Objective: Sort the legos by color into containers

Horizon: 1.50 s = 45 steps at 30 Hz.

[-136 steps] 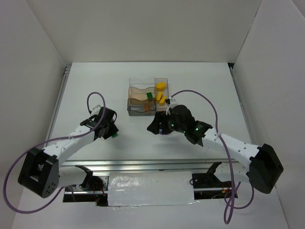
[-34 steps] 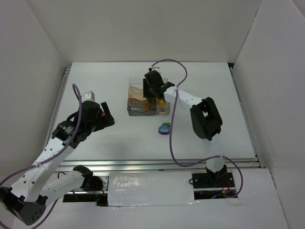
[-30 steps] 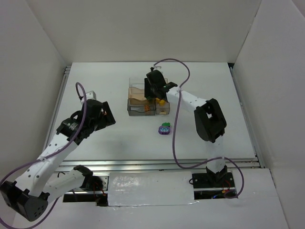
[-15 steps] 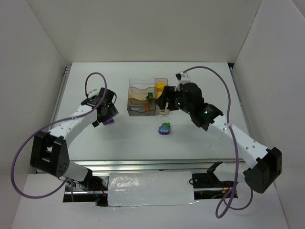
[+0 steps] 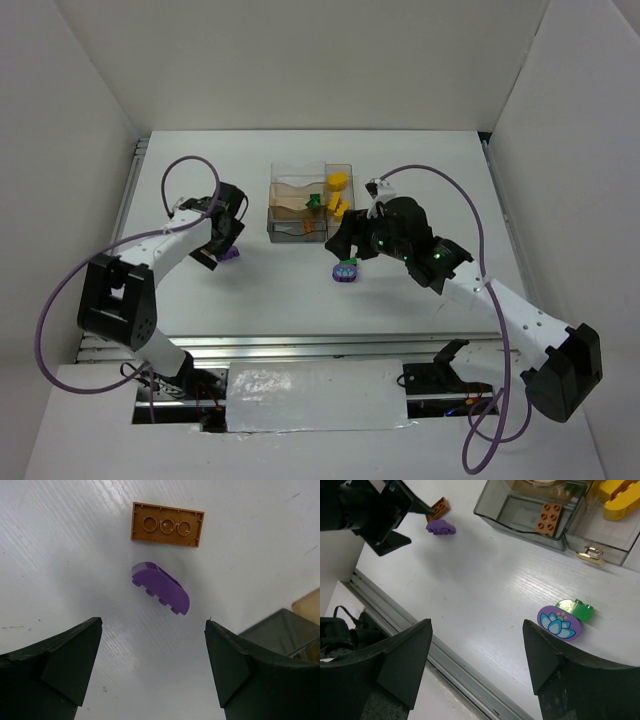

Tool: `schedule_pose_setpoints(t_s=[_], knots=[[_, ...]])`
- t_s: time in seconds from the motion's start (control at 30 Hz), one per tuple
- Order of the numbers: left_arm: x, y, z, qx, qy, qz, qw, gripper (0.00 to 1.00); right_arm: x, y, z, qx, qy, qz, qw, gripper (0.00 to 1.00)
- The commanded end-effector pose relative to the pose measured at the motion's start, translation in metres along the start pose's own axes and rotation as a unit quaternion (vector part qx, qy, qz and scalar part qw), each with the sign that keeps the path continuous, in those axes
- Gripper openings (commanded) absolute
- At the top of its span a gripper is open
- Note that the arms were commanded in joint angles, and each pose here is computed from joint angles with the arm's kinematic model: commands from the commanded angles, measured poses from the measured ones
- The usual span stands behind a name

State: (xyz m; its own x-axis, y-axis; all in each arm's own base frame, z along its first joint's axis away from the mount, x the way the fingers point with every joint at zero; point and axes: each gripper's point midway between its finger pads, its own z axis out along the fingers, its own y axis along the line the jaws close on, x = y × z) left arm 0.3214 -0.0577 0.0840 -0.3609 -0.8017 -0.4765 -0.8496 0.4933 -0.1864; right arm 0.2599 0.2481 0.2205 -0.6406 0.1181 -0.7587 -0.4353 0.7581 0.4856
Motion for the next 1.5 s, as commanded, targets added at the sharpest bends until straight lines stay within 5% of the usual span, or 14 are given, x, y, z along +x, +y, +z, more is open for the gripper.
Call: schedule_pose_setpoints(t_s=[0.0, 0.43, 0.63, 0.7, 0.87, 0.93, 1.0, 1.13, 1.23, 1.3, 1.47], knots=[[-0.007, -0.01, 0.007, -0.025, -0.013, -0.057, 0.998, 0.96, -0.008, 0.019, -0.01, -0.044, -0.022, -0.008, 0.999, 0.8], [-0.002, -0.008, 0.048, -0.072, -0.048, -0.051, 0.995, 0.87, 0.014, 0.017, -0.027, -0.054, -0.008, -0.018, 0.998, 0.8], [0.019, 0.005, 0.063, -0.079, -0.019, -0.037, 0.996, 0.72, 0.012, 0.02, -0.025, -0.059, -0.008, -0.018, 0.998, 0.8], [0.024, 0.009, 0.066, -0.083, -0.012, -0.032, 0.996, 0.53, 0.01, 0.02, -0.026, -0.059, -0.01, -0.019, 0.998, 0.8], [0.039, 0.013, 0.061, -0.06, 0.004, -0.025, 0.998, 0.45, 0.007, 0.021, -0.025, -0.056, -0.011, -0.022, 0.998, 0.8], [0.044, 0.013, 0.053, -0.044, 0.013, -0.017, 0.999, 0.16, 0.007, 0.021, -0.023, -0.056, -0.011, -0.021, 0.998, 0.8], [0.05, 0.003, 0.04, -0.013, 0.021, -0.008, 1.0, 0.02, 0.008, 0.024, -0.02, -0.064, -0.008, -0.017, 0.998, 0.8], [0.061, -0.018, -0.001, 0.076, 0.029, 0.045, 0.996, 0.0, 0.01, 0.03, -0.014, -0.082, -0.007, 0.002, 0.997, 0.81], [0.067, -0.053, -0.053, 0.226, 0.013, 0.12, 0.967, 0.0, 0.005, 0.026, -0.009, -0.065, -0.016, 0.028, 0.997, 0.81], [0.074, -0.069, -0.1, 0.337, 0.027, 0.151, 0.929, 0.0, -0.003, 0.024, -0.008, -0.054, -0.029, 0.054, 0.997, 0.8], [0.092, -0.081, -0.18, 0.566, 0.005, 0.268, 0.779, 0.0, -0.023, 0.019, -0.013, -0.027, -0.068, 0.129, 0.989, 0.8]])
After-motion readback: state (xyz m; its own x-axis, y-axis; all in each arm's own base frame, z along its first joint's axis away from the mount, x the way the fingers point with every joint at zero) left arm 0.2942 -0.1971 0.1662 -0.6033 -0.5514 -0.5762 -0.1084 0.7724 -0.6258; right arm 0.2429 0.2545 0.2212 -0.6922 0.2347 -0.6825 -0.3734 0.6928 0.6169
